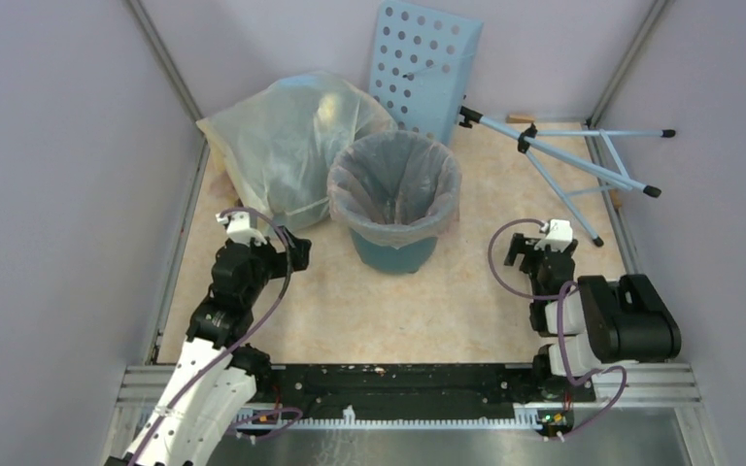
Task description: Put the trash bags into the trash bin
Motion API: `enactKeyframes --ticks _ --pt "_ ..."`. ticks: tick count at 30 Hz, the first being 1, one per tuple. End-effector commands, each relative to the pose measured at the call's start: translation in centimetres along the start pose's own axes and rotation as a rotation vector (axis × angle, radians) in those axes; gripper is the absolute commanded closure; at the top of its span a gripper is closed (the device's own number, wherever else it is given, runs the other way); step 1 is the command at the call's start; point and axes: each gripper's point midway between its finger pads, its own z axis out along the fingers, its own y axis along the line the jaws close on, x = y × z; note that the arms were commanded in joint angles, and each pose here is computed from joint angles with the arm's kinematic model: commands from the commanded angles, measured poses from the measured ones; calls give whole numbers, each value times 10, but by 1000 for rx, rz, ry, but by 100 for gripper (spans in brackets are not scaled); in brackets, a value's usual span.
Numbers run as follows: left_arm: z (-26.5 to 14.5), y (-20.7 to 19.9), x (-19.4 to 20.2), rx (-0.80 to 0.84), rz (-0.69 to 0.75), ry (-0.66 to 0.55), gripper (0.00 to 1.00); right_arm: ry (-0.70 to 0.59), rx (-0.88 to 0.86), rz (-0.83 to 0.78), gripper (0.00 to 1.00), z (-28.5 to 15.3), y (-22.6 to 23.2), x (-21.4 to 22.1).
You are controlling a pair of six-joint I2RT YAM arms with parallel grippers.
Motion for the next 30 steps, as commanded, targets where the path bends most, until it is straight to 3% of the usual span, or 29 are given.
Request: enactKeyframes --ticks 1,4,6,10,14,22,25,28,30 --pt "-3 2 -18 -21 18 -75 1 -239 -67 6 7 8 13 -57" --pt "2 16 -13 -77 1 -93 1 -223 -139 -24 7 14 26 -54" --pt "7 20 -12 -73 63 -113 1 -179 -239 -99 7 17 43 -47" --pt "18 37 -19 -112 254 -216 1 -133 -88 -27 7 31 20 -46" --pt "33 63 -22 -211 359 -331 1 -146 -78 -10 7 31 19 -49" --pt "104 84 -16 -258 509 -296 1 -143 -76 -10 6 31 18 -48" --pt "124 99 -7 -269 488 -282 1 -142 -76 -10 6 31 18 -47" --pt "123 93 1 -142 523 -339 1 -143 -77 -10 6 31 18 -48" --pt "128 88 12 -84 550 -290 1 -142 -77 -10 6 31 18 -48"
